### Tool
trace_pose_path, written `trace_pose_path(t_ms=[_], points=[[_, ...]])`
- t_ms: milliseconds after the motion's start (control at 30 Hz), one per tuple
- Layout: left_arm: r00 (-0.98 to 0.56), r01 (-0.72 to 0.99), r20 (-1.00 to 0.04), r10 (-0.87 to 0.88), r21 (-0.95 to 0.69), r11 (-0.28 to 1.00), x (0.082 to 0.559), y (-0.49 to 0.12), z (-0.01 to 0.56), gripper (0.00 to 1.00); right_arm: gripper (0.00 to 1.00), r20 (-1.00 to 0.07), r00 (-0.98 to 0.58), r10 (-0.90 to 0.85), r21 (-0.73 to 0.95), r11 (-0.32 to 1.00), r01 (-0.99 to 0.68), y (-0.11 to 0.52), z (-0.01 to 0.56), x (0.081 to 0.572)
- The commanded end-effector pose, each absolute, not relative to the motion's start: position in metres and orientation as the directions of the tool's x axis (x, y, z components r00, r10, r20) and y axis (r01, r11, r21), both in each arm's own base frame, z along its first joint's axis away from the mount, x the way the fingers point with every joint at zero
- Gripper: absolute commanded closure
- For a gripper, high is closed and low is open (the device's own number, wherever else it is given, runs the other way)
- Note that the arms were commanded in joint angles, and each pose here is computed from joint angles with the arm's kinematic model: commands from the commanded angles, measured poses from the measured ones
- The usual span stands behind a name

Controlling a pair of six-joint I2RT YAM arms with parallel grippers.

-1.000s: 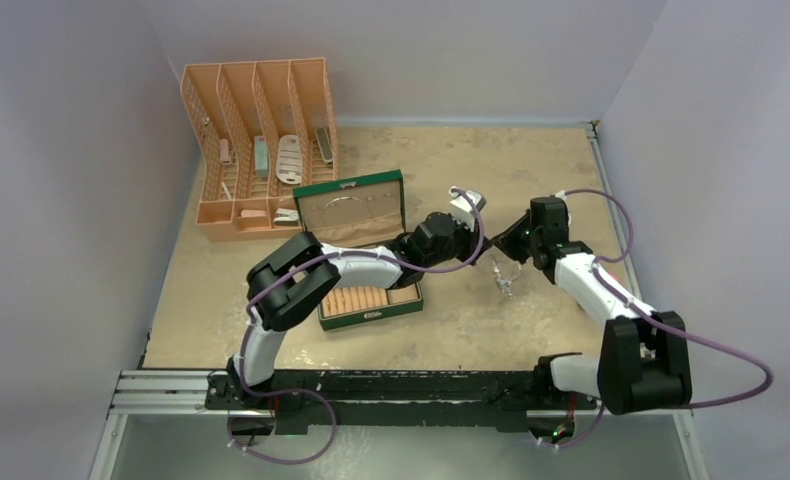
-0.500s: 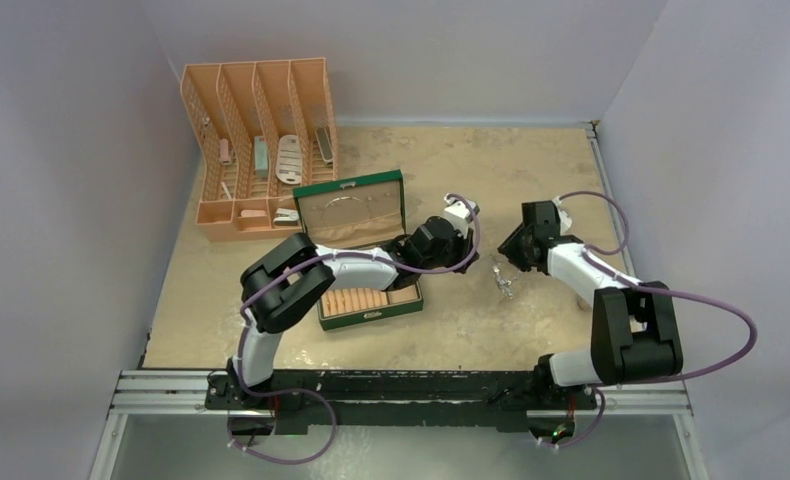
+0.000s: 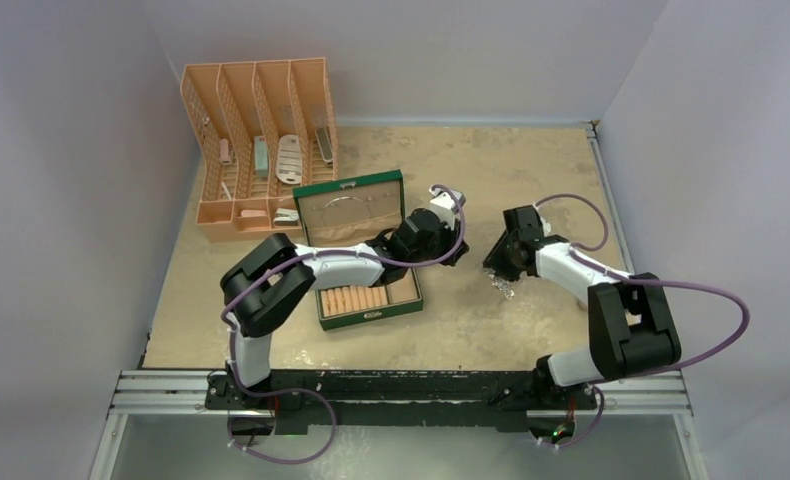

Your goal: Organize the mixed jewelry

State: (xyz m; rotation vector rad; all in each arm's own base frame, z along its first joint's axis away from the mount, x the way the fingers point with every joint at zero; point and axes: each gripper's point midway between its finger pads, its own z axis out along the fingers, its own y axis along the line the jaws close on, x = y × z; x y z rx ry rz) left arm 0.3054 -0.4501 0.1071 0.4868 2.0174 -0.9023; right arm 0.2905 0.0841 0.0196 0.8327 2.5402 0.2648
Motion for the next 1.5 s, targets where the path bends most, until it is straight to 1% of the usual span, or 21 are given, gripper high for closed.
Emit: trace_pose_path(t_ms=[0, 167, 267, 433, 533, 600, 733, 800, 867, 1033, 1300, 1467], points=[[-0.511, 0.648, -0.858, -0.047, -0.421, 0.634, 0.309, -0.446, 0.141, 0.89, 0.61, -0.288, -0.777, 0.56, 0.28, 0.825, 0.491, 0.1, 0.016, 0.26], [-0.51, 0.632, -0.859, -0.054, -0.416, 0.654, 0.316, -0.433, 0.141, 0.89, 0.63, -0.217, -0.816, 0.536, 0.289, 0.834, 0.471, 0.125, 0.012, 0.229], [-0.506, 0.626, -0.86, -0.058, -0.413, 0.662, 0.318, -0.427, 0.144, 0.89, 0.64, -0.203, -0.826, 0.527, 0.281, 0.839, 0.466, 0.129, 0.012, 0.217], [-0.51, 0.627, -0.857, -0.07, -0.426, 0.652, 0.318, -0.428, 0.149, 0.88, 0.65, -0.299, -0.796, 0.525, 0.197, 0.851, 0.487, 0.112, 0.022, 0.237], [-0.514, 0.63, -0.855, -0.068, -0.43, 0.647, 0.317, -0.429, 0.149, 0.88, 0.66, -0.362, -0.8, 0.479, 0.104, 0.874, 0.476, 0.099, 0.027, 0.253], [-0.513, 0.628, -0.856, -0.067, -0.427, 0.65, 0.318, -0.428, 0.15, 0.88, 0.68, -0.396, -0.802, 0.447, 0.048, 0.883, 0.468, 0.091, 0.033, 0.263], [-0.513, 0.624, -0.856, -0.067, -0.425, 0.656, 0.317, -0.425, 0.15, 0.88, 0.69, -0.467, -0.778, 0.42, 0.026, 0.887, 0.462, 0.084, 0.053, 0.279], [-0.512, 0.625, -0.856, -0.068, -0.426, 0.654, 0.317, -0.425, 0.151, 0.88, 0.7, -0.481, -0.775, 0.41, 0.006, 0.885, 0.465, 0.079, 0.055, 0.281], [-0.513, 0.627, -0.856, -0.067, -0.427, 0.651, 0.316, -0.425, 0.151, 0.88, 0.7, -0.469, -0.79, 0.394, -0.019, 0.89, 0.455, 0.076, 0.049, 0.279], [-0.514, 0.636, -0.855, -0.063, -0.429, 0.642, 0.314, -0.427, 0.153, 0.88, 0.7, -0.392, -0.872, 0.293, -0.091, 0.931, 0.354, 0.075, 0.03, 0.272], [-0.518, 0.633, -0.853, -0.065, -0.433, 0.642, 0.316, -0.426, 0.153, 0.88, 0.7, -0.333, -0.905, 0.264, -0.035, 0.956, 0.292, 0.09, 0.022, 0.267], [-0.52, 0.632, -0.851, -0.068, -0.437, 0.64, 0.316, -0.425, 0.154, 0.88, 0.7, -0.352, -0.894, 0.275, -0.013, 0.954, 0.299, 0.093, 0.028, 0.271]])
